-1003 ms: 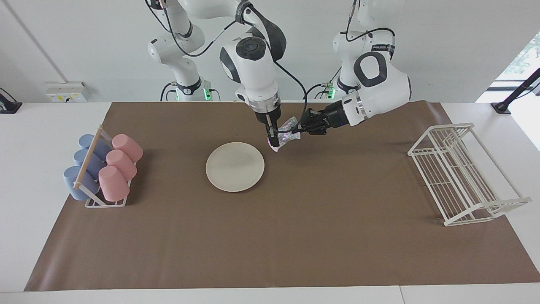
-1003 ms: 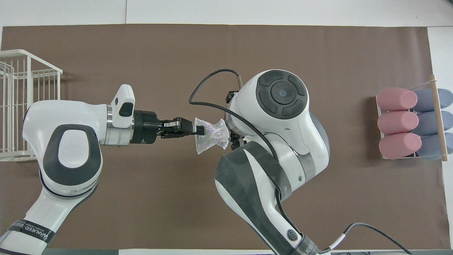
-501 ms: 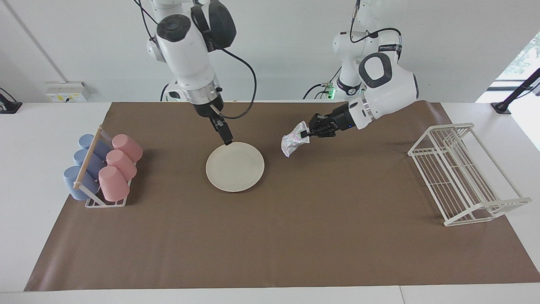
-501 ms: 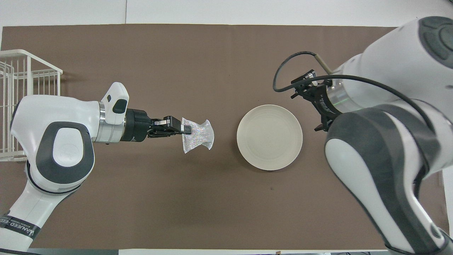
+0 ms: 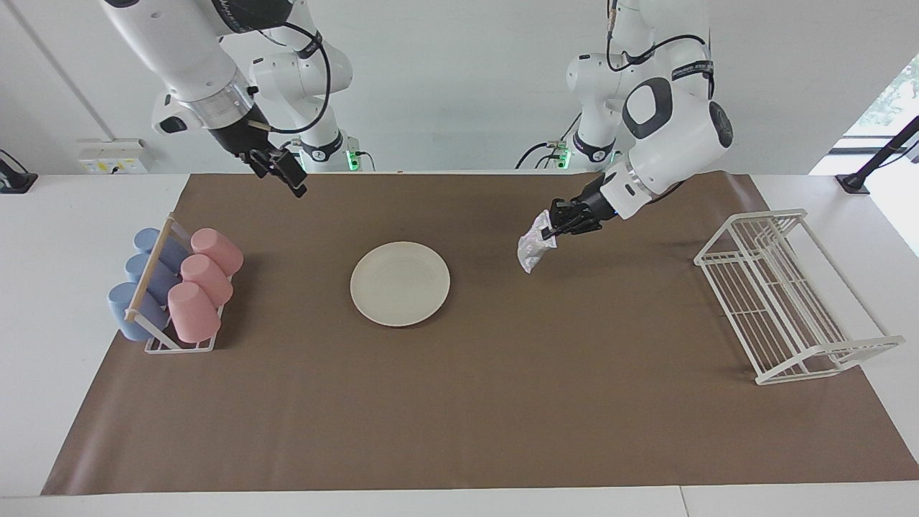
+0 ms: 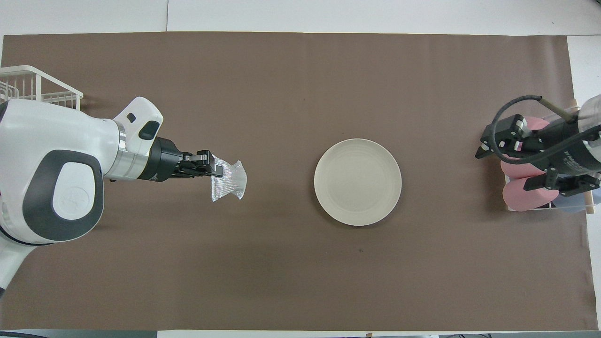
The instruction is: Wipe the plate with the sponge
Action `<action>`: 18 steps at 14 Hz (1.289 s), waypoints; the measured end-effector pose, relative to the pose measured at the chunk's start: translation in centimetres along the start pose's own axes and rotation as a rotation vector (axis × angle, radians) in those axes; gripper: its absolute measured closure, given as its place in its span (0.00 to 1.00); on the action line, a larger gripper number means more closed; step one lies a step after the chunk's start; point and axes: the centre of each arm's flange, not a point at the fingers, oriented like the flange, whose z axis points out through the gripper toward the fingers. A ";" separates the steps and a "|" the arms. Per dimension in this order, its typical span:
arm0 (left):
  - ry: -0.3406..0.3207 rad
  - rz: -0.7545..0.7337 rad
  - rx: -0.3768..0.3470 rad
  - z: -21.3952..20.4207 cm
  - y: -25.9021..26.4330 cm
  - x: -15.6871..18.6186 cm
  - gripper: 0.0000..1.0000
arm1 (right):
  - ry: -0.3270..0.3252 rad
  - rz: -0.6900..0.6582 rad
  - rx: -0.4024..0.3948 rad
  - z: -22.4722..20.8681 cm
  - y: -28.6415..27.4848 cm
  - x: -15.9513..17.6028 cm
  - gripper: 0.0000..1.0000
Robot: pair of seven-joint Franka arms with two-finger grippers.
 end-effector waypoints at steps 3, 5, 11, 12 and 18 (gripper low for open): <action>0.005 0.000 0.165 -2.7 -0.9 0.8 0.96 | -0.029 -0.112 -0.025 0.1 2.6 1.2 0.00; 0.018 0.006 0.255 -3.1 -1.3 1.3 0.96 | -0.030 -0.180 -0.025 0.1 3.3 1.6 0.00; 0.039 0.025 0.401 -5.6 -2.3 1.8 0.96 | -0.044 -0.209 -0.029 0.5 3.9 1.9 0.00; 0.041 0.033 0.438 -6.1 -2.4 1.8 0.96 | -0.045 -0.220 -0.029 0.6 3.9 2.0 0.00; 0.047 0.057 0.637 -8.4 -2.0 2.0 0.96 | 0.033 -0.401 -0.062 0.8 4.5 3.8 0.00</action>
